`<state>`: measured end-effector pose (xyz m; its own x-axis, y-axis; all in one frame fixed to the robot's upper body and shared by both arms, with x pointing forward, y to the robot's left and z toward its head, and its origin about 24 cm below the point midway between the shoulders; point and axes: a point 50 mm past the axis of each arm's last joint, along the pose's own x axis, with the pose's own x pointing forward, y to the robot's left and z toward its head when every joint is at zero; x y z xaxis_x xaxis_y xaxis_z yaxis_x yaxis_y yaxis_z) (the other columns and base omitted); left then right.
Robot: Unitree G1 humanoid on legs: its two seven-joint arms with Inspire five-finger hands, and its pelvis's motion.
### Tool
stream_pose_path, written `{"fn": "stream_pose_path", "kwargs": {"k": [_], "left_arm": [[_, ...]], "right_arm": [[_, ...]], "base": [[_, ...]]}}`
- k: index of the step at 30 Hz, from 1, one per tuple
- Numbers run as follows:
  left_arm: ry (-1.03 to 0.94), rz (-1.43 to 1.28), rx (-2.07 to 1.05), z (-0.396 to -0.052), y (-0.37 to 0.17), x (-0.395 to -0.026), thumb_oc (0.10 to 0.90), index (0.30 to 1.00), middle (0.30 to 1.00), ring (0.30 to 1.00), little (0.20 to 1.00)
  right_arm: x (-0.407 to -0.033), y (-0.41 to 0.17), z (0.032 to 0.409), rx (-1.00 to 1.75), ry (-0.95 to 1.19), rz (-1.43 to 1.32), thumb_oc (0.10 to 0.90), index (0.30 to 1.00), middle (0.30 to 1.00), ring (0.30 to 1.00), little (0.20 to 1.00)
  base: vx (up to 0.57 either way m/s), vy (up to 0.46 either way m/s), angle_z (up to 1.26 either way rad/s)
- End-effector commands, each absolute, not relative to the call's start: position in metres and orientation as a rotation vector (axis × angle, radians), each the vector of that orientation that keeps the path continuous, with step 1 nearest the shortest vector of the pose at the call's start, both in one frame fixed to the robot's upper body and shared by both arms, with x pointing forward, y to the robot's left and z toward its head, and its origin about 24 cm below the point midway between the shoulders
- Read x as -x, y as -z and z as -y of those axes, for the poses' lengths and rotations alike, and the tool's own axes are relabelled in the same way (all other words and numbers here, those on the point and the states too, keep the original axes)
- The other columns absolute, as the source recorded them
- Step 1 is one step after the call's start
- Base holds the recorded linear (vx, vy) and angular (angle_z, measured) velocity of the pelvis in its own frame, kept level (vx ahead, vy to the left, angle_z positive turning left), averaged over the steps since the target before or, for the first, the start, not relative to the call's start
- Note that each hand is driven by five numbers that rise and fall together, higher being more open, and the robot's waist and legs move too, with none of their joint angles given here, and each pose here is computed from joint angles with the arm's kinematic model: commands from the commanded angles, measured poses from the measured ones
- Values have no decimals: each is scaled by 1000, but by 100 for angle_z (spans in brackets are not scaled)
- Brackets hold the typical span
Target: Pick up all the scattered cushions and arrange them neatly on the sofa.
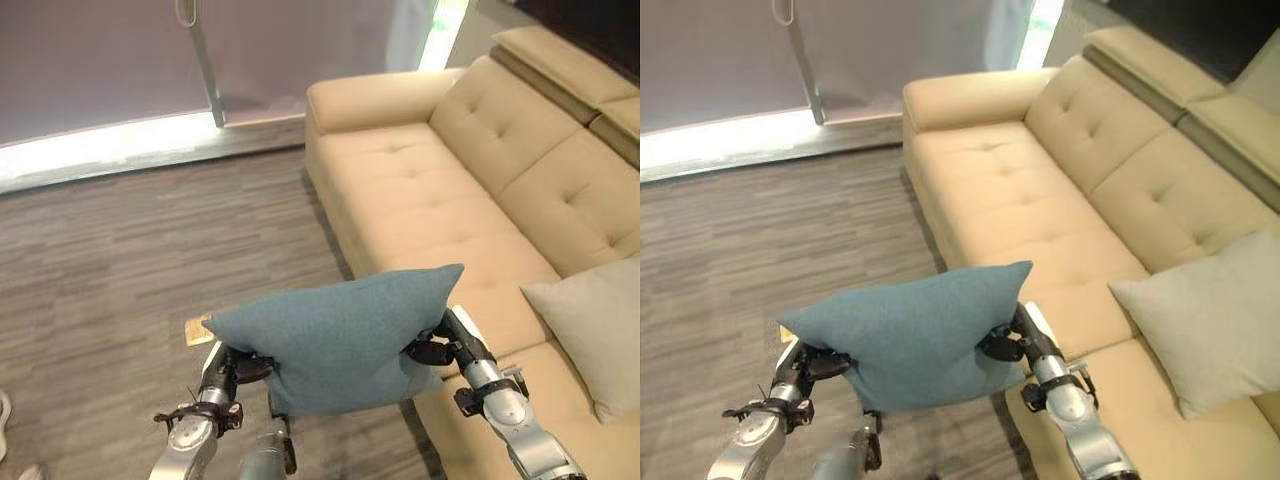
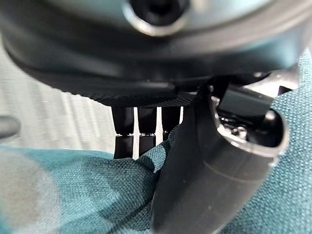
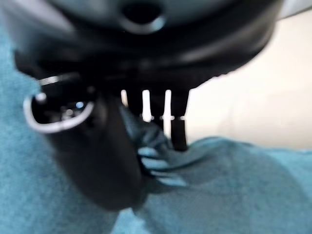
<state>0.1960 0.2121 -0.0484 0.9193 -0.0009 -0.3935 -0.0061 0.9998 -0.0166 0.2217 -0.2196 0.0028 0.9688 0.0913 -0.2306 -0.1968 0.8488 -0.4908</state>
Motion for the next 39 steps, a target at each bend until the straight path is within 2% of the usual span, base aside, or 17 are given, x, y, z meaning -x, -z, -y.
{"fn": "stream_pose_path", "kwargs": {"k": [1,15,19,30,39], "left_arm": [[227,-28,25,-174,-21,-238,400,300,300,300,300],[214,62,38,-174,-40,-251,400,300,300,300,300],[259,90,78,-162,-44,-249,400,300,300,300,300],[287,56,103,-158,-40,-244,400,300,300,300,300],[260,61,74,-166,-41,-237,400,300,300,300,300]], "right_arm": [[-257,-78,172,421,-250,250,400,300,300,300,300],[-261,-81,167,367,-262,257,400,300,300,300,300],[-255,-78,178,390,-243,241,400,300,300,300,300],[-253,-81,200,461,-168,227,400,300,300,300,300],[-250,-70,189,447,-218,195,400,300,300,300,300]], "base": [[216,155,-20],[338,87,4],[588,-76,21],[349,-124,13],[364,156,-109]]}}
